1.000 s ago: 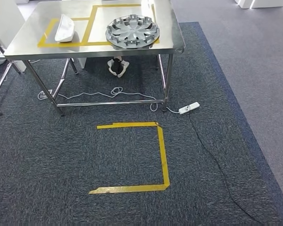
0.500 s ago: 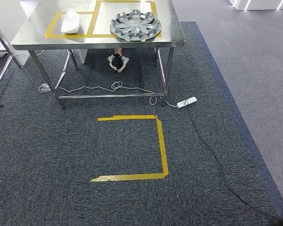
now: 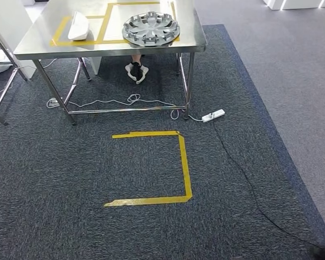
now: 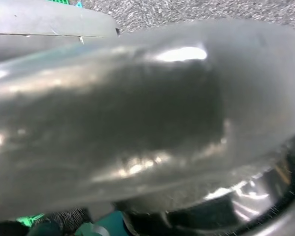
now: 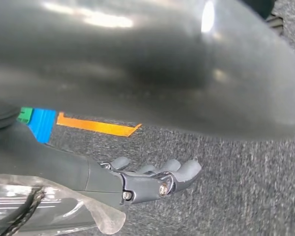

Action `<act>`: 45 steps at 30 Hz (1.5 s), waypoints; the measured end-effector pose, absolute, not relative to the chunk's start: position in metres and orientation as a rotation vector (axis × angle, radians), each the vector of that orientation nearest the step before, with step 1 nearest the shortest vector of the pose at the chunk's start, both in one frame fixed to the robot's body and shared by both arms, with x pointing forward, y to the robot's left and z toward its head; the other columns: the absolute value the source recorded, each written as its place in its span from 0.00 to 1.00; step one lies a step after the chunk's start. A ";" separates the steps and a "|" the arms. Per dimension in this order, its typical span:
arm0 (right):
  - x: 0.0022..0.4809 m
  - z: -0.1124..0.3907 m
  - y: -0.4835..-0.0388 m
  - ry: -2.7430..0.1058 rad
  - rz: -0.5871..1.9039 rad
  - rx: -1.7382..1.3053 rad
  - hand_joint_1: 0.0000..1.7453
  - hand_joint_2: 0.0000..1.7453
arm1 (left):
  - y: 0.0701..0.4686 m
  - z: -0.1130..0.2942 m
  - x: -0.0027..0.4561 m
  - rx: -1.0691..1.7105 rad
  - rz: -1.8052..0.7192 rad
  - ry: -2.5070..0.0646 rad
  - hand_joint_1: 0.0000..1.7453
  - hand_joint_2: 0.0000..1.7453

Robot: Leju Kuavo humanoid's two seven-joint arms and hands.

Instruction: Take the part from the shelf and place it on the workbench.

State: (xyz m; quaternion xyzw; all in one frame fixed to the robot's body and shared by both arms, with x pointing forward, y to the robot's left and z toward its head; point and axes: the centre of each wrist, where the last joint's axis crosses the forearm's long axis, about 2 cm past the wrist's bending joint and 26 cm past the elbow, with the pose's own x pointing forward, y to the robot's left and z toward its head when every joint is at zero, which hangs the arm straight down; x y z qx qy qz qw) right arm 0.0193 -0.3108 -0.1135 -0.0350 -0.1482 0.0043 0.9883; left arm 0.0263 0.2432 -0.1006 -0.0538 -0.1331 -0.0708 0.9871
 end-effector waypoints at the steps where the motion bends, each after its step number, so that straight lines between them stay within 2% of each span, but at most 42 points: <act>1: 0.019 -0.113 -0.311 -0.298 0.001 -0.070 0.00 0.00 | 0.243 -0.101 0.026 -0.109 -0.143 -0.267 0.00 0.00; 45: 0.018 -0.114 -0.306 -0.291 -0.009 -0.092 0.00 0.00 | 0.242 -0.105 0.026 -0.091 -0.144 -0.248 0.00 0.00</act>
